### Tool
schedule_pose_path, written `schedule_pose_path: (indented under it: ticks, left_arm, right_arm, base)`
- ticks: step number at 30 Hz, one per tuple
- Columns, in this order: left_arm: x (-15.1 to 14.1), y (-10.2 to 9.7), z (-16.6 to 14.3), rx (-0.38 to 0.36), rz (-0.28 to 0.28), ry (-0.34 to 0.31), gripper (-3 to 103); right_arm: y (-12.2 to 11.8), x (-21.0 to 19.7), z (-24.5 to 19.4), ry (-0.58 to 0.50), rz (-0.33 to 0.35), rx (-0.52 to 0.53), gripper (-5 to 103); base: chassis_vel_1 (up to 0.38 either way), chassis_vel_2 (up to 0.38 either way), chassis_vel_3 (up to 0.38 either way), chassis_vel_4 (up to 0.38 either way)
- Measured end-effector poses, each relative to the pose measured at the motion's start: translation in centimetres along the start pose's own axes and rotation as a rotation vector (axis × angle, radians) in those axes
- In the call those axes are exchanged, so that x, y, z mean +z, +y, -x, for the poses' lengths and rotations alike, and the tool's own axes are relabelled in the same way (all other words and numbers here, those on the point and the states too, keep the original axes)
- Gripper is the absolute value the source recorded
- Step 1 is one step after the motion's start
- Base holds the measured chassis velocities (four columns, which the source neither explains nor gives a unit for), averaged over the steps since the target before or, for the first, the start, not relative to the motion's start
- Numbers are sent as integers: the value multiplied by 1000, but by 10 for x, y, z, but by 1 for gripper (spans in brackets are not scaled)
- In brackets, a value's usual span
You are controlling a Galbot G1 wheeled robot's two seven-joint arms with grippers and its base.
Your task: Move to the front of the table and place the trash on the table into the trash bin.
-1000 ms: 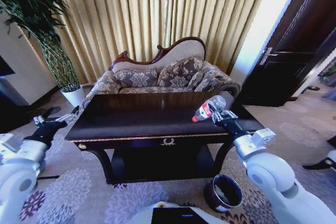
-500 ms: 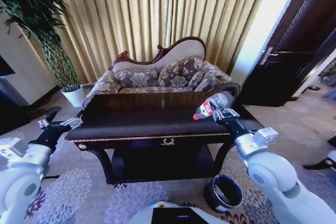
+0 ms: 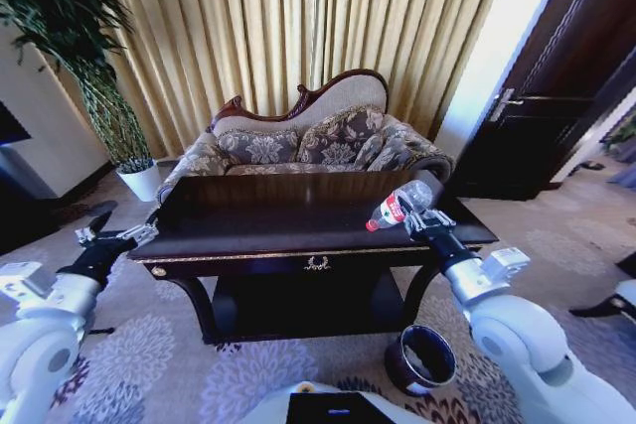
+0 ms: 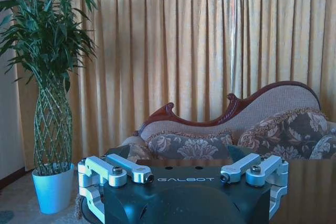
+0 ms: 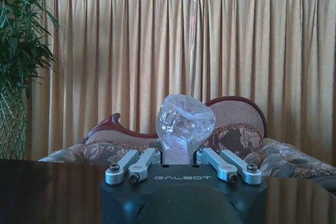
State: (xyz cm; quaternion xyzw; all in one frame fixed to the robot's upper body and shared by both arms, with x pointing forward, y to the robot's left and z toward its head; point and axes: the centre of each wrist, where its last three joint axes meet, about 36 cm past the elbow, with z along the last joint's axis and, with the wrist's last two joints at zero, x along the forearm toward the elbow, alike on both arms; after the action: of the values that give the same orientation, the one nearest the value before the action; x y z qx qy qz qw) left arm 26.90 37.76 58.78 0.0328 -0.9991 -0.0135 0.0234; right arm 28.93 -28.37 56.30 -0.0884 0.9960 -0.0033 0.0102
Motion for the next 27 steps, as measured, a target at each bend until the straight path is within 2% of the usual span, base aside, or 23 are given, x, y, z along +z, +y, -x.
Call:
schedule_pose_path:
  ticks: [18, 20, 27]
  left_arm:
    - [2, -4, -3, 8, -17, -4, 100]
    - [4, -7, -2, 19, -19, 2, 100]
    - [14, -14, 1, 24, -21, 17, 100]
  right_arm:
    - [-3, 17, -3, 35, -3, 49, 25]
    - [-4, 29, 0, 44, -28, 72, 25]
    - [-10, 63, 9, 98, -31, 111, 25]
  base:
    - [97, -101, -100, 98]
    - [103, -95, -95, 120]
    - [86, -84, -86, 84]
